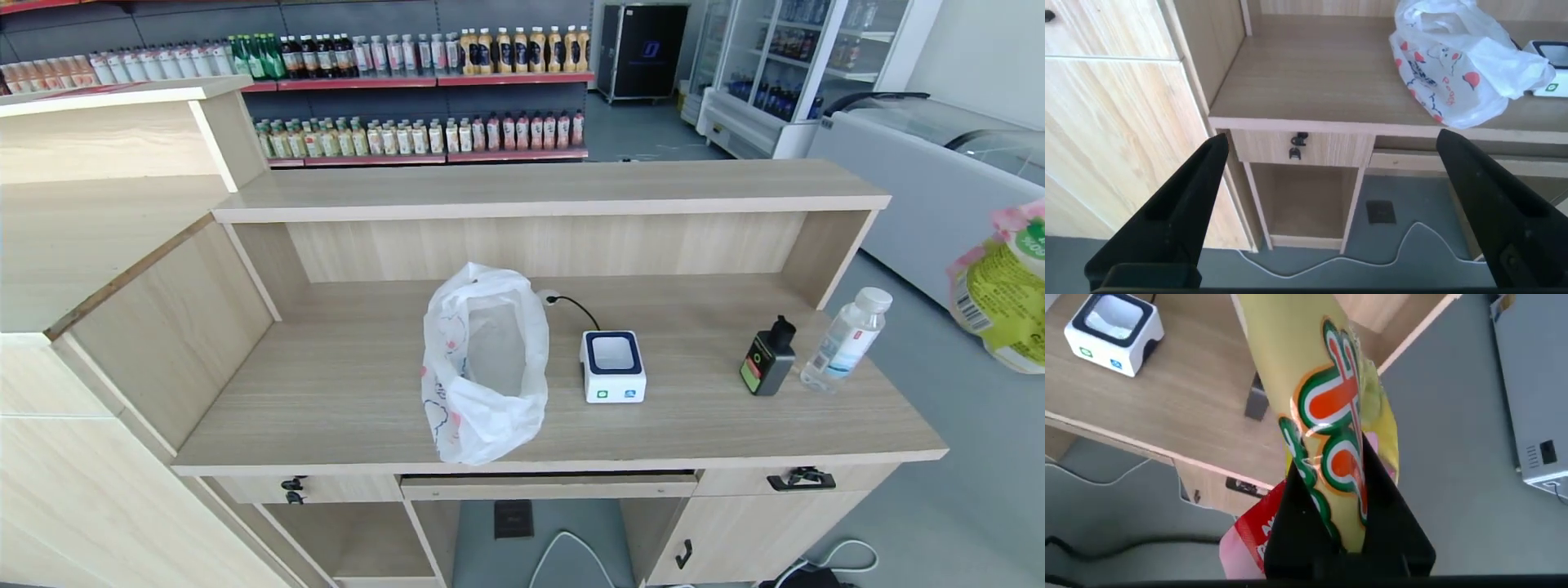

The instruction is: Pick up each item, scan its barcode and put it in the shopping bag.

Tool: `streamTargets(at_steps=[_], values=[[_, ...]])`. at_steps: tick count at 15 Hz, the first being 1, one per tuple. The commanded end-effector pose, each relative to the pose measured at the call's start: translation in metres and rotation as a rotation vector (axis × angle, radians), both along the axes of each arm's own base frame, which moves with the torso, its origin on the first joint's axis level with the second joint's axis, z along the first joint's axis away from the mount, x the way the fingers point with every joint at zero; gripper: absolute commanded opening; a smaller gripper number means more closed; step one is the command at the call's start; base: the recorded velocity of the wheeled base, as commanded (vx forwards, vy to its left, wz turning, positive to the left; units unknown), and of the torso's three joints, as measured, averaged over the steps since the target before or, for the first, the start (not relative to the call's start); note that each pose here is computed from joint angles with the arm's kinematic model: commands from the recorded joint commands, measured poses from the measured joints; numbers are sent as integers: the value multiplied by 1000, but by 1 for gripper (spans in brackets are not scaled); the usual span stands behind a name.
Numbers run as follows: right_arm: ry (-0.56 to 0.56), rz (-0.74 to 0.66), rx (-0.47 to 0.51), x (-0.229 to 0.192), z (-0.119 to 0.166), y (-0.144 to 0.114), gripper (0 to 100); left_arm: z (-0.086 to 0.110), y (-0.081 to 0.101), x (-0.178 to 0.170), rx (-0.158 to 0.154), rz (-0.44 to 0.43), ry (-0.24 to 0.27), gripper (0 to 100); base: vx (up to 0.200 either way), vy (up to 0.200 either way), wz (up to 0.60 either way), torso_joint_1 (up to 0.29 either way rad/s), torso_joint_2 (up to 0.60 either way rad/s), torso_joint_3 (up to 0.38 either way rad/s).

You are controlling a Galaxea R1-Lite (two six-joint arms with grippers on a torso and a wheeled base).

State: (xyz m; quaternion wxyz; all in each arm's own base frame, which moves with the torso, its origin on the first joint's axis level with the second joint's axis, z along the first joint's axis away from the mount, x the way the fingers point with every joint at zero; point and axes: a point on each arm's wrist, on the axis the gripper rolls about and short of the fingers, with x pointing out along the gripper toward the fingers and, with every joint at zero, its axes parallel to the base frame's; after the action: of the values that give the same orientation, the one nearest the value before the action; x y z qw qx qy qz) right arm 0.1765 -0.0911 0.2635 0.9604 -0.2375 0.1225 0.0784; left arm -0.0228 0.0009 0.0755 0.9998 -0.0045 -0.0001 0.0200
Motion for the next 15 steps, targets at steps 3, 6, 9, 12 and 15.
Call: streamTargets(at_steps=[3,6,9,12,15], values=[[-2,45,-86,31,-1,-3,0,0,0,0,0,1,0,100,0,0,600,7,-1,-1],[33,137,-228,71,-19,-14,0,0,0,0,0,1,0,100,0,0,200,-2,-1,1],[31,271,-379,111,-36,-11,0,0,0,0,0,1,0,100,0,0,0,0,0,0],[10,340,-384,138,-55,2,0,0,0,0,0,1,0,100,0,0,0,0,0,0],[21,407,-364,147,-67,12,0,0,0,0,0,1,0,100,0,0,0,0,0,0]])
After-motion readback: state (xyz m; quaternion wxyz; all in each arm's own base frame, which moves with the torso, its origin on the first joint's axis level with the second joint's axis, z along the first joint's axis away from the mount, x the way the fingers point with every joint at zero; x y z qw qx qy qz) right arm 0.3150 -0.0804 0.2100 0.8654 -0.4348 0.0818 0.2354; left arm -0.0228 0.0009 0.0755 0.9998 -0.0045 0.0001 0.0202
